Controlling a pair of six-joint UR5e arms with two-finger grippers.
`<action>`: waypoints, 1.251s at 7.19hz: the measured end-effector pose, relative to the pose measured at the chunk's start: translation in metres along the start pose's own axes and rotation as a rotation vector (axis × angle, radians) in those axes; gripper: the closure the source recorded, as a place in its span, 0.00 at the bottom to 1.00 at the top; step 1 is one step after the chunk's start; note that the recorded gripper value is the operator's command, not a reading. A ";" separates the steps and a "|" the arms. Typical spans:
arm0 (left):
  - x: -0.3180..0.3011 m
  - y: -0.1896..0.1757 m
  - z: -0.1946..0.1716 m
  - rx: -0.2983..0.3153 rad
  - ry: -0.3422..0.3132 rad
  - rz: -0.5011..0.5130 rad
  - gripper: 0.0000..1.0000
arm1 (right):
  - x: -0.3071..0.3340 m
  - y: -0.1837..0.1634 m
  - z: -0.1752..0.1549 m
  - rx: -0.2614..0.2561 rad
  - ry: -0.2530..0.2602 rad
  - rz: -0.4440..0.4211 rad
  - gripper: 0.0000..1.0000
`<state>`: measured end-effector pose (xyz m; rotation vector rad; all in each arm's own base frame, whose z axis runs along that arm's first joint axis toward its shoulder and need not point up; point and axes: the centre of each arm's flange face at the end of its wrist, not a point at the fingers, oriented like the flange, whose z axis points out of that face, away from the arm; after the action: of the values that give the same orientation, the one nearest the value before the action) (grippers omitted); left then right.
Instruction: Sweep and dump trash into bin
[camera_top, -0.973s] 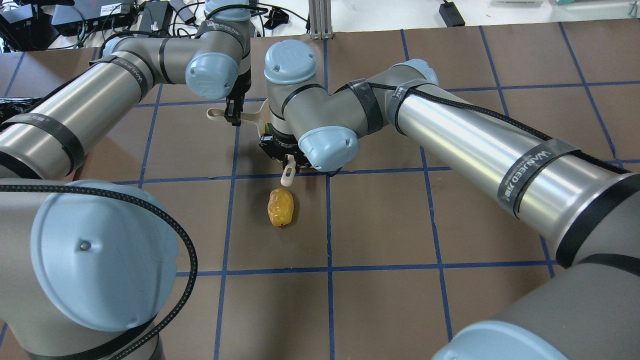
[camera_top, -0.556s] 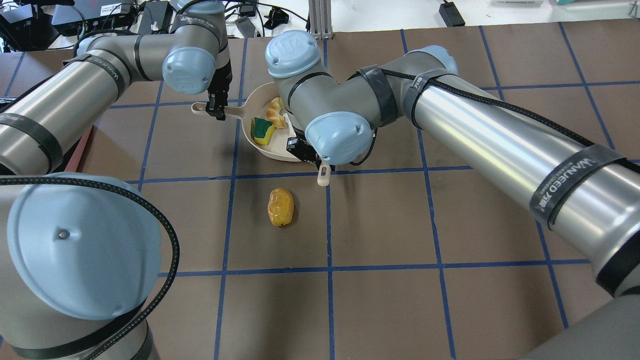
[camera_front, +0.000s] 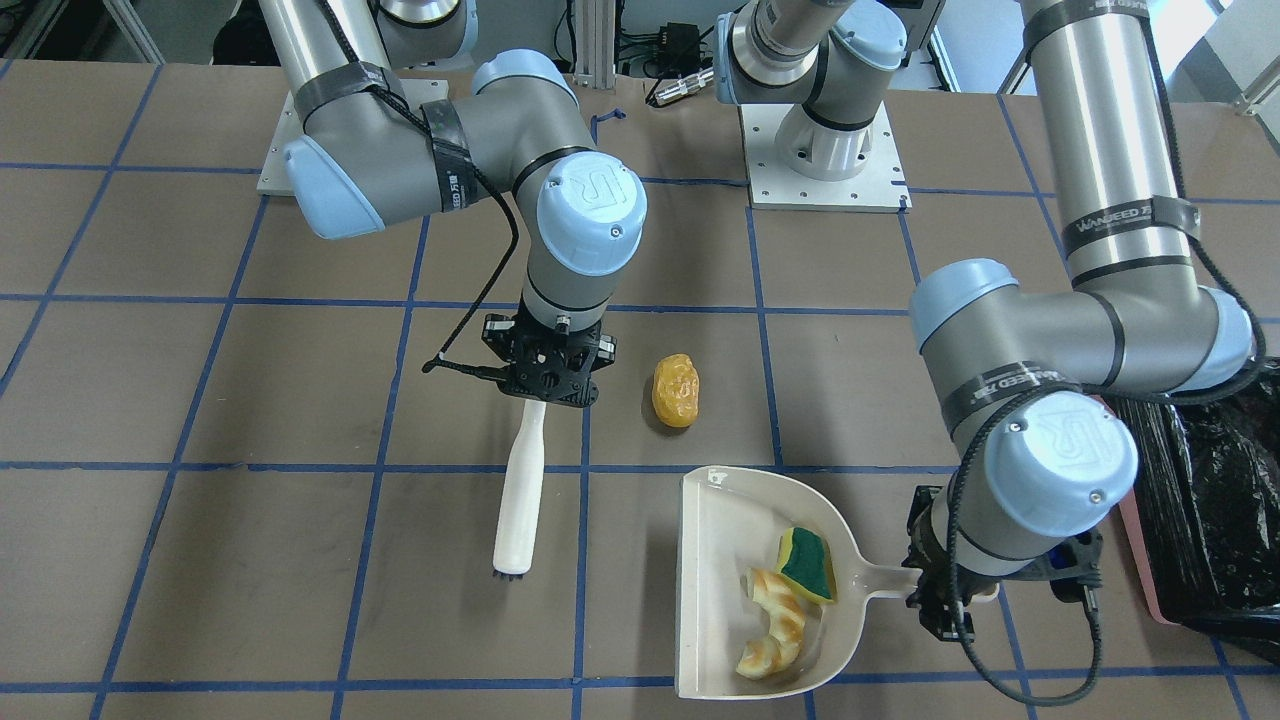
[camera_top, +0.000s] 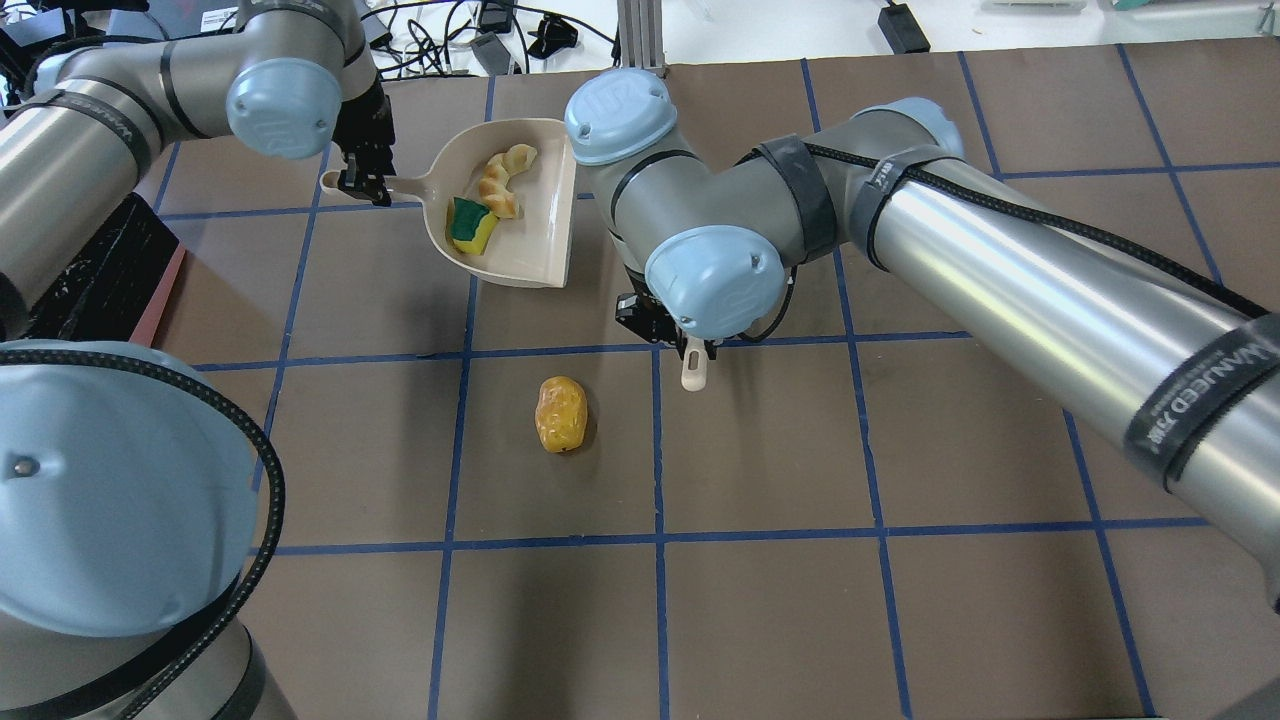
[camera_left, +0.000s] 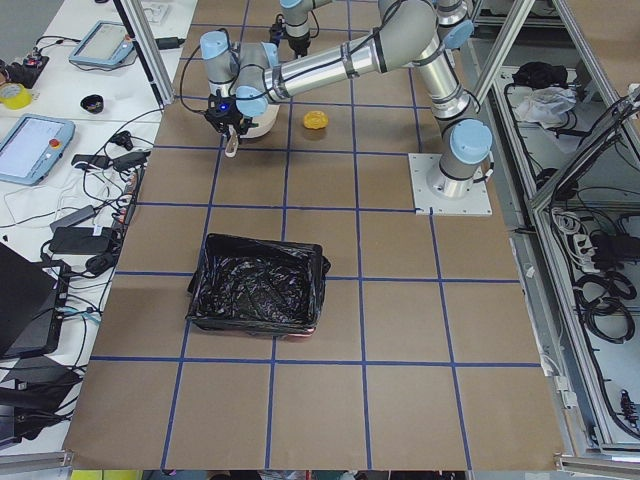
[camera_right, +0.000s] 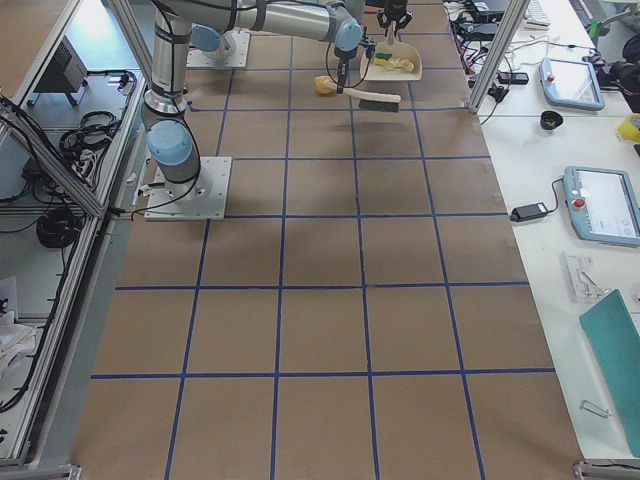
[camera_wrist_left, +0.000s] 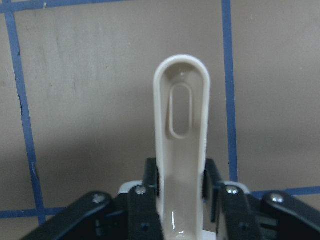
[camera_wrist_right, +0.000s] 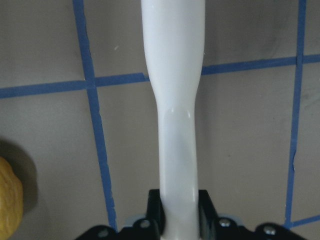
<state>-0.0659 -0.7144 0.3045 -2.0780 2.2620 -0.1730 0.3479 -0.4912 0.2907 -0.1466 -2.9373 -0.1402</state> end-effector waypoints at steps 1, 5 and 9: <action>-0.008 -0.017 -0.013 0.017 -0.009 0.009 1.00 | 0.011 0.023 0.000 -0.017 -0.017 0.002 0.91; -0.074 -0.060 -0.009 0.035 -0.167 0.020 1.00 | 0.034 0.095 0.003 -0.072 -0.120 0.060 1.00; -0.142 -0.045 0.054 0.118 -0.205 -0.023 1.00 | 0.007 0.134 -0.001 -0.089 -0.138 0.102 1.00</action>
<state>-0.0030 -0.5783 0.2526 -1.9647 2.0591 -0.0870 0.3555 -0.3583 0.3042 -0.3316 -3.0534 -0.2561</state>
